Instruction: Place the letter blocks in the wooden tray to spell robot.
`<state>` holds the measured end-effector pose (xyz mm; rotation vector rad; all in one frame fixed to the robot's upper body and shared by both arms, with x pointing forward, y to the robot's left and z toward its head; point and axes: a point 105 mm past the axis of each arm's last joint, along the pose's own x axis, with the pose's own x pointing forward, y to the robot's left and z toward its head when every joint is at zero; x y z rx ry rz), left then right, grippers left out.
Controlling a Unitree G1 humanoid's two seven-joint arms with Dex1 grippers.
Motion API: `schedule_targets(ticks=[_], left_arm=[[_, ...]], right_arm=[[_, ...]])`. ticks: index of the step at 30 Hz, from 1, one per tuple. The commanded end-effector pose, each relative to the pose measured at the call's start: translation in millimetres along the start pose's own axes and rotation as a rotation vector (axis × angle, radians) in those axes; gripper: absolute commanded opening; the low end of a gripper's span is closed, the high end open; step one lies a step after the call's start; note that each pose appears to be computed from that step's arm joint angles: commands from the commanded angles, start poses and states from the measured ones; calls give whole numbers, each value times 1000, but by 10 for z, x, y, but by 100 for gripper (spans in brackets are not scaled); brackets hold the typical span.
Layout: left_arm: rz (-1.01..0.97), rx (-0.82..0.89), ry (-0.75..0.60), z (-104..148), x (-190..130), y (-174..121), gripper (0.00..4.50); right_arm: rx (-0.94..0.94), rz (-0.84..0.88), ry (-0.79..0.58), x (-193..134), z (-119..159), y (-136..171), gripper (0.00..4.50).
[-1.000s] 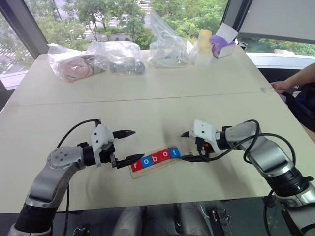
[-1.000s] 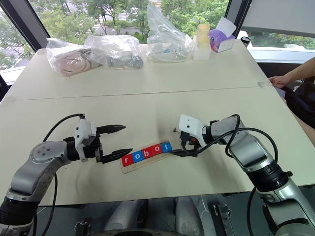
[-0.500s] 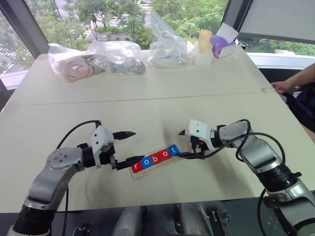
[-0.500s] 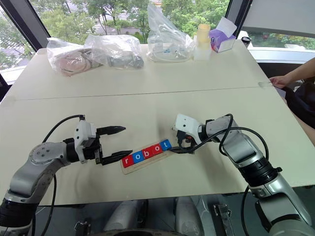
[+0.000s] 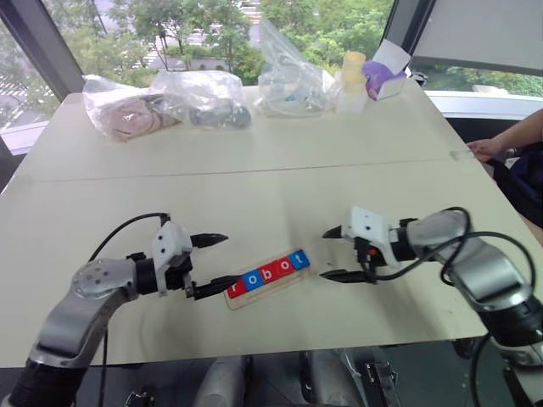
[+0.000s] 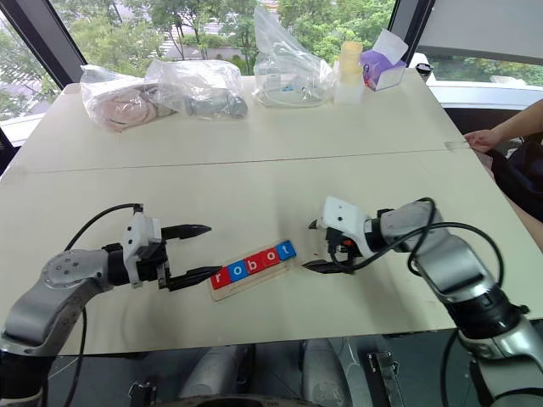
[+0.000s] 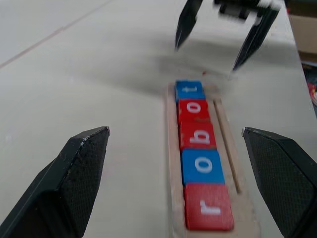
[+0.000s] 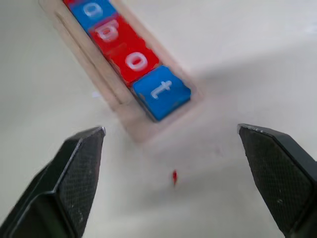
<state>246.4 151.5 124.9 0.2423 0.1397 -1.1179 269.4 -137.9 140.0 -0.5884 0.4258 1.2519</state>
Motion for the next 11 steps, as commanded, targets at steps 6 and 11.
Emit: schedule_targets(ticks=[6,11], left_arm=[[-5,26,48,81,-187,-57,450],[-5,24,43,118,-223,-58,450]], right_arm=[[-40,41,-33,-251,131,178,443],[-38,33,-42,-270,163,175,443]])
